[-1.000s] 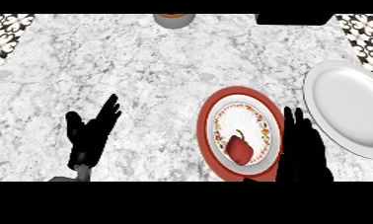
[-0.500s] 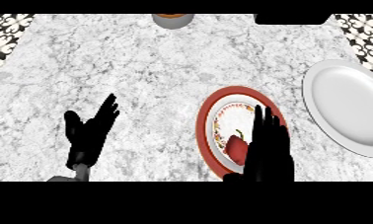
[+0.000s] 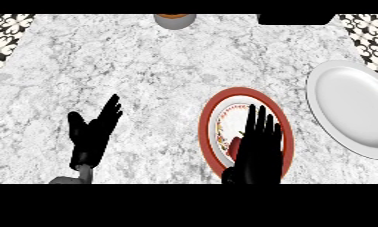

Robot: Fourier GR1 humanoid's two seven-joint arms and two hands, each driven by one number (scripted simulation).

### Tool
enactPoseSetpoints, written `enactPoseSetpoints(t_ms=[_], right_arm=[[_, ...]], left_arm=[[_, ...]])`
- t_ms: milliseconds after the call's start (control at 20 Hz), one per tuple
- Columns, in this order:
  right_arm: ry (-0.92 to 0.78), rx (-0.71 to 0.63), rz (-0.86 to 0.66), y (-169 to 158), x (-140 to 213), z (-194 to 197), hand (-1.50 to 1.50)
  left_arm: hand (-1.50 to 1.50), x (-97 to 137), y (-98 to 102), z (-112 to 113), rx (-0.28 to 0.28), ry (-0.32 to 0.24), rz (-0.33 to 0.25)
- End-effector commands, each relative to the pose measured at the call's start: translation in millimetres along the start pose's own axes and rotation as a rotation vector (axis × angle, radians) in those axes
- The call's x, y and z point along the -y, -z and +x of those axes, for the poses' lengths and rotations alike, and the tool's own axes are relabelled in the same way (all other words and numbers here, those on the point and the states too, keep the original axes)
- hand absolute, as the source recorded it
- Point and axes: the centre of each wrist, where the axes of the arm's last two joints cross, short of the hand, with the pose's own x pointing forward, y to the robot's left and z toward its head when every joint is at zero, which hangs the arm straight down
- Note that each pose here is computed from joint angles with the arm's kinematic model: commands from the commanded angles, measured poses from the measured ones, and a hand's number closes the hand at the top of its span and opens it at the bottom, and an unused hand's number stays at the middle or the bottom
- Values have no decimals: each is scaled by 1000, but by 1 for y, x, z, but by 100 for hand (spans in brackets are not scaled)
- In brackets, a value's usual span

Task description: Pick the bell pepper from the plate and place it in the plate

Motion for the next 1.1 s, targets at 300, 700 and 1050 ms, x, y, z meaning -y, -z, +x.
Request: enactPoseSetpoints(t_ms=[300,700,1050], right_arm=[[-24,-201,15,24,-4,4,-150],[-119,-185,160,40,-24,-17,150],[-187,-152,84,29,-50,-3,150]], left_arm=[[0,-4,-3,-2,-14,-8,11],[0,-2,-3,-6,-25,2,11],[0,-6,-5,2,-8,-13,8]])
